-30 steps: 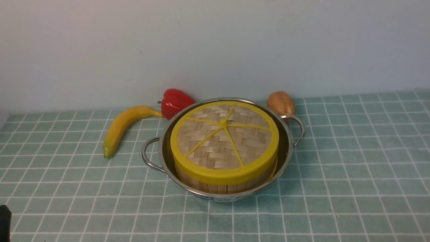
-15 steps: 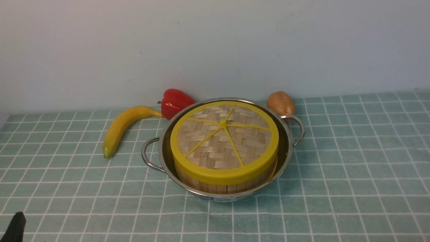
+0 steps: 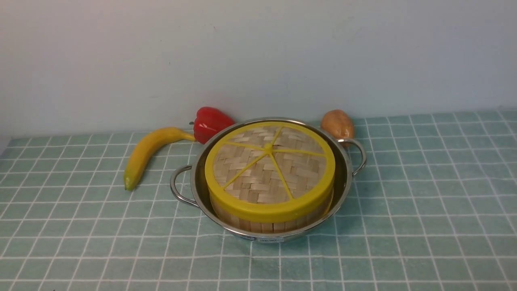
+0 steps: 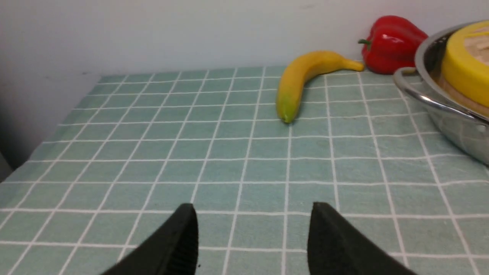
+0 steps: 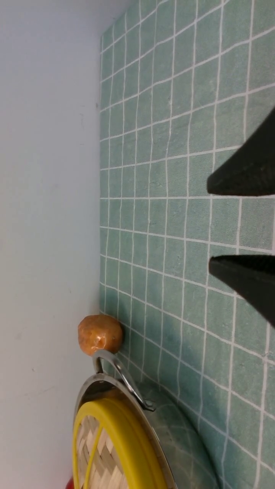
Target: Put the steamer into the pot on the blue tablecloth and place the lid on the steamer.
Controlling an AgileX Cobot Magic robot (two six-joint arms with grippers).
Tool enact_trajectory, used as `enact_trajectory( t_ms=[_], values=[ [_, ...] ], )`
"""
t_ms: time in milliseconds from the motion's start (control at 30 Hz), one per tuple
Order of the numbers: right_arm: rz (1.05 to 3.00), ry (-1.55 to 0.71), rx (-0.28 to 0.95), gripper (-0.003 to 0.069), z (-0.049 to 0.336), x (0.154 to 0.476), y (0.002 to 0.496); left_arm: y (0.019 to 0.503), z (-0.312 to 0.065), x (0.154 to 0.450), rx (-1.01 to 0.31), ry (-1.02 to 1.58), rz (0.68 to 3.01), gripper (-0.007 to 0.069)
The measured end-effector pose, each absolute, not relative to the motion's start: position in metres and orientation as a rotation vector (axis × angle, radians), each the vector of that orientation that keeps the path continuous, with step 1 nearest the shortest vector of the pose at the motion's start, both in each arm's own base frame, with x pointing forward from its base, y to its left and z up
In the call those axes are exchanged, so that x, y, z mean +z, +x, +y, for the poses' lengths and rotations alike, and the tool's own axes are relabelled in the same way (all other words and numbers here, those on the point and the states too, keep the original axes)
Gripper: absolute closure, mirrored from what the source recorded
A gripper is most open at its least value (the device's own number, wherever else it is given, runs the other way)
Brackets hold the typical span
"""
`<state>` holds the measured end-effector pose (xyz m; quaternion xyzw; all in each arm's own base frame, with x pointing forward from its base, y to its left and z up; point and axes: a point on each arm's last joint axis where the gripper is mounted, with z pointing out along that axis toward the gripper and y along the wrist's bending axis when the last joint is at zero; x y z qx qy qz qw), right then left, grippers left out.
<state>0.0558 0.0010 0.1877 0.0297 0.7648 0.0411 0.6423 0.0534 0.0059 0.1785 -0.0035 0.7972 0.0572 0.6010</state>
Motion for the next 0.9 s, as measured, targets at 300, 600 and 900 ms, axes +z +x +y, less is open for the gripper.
enact_trajectory(
  t_ms=[300,600,900],
  values=[
    [1.743,0.068,0.094,0.0417,0.001,0.1877,0.0558,0.0536,0.0033,0.1788,0.11,0.016,1.843,0.0257],
    [1.743,0.068,0.094,0.0417,0.001,0.1877,0.0558,0.0537,0.0034,0.1789,0.061,-0.049,1.84,0.0257],
    [1.743,0.068,0.094,0.0417,0.001,0.1877,0.0558,0.0537,0.0034,0.1792,0.056,-0.056,1.837,0.0257]
  ],
)
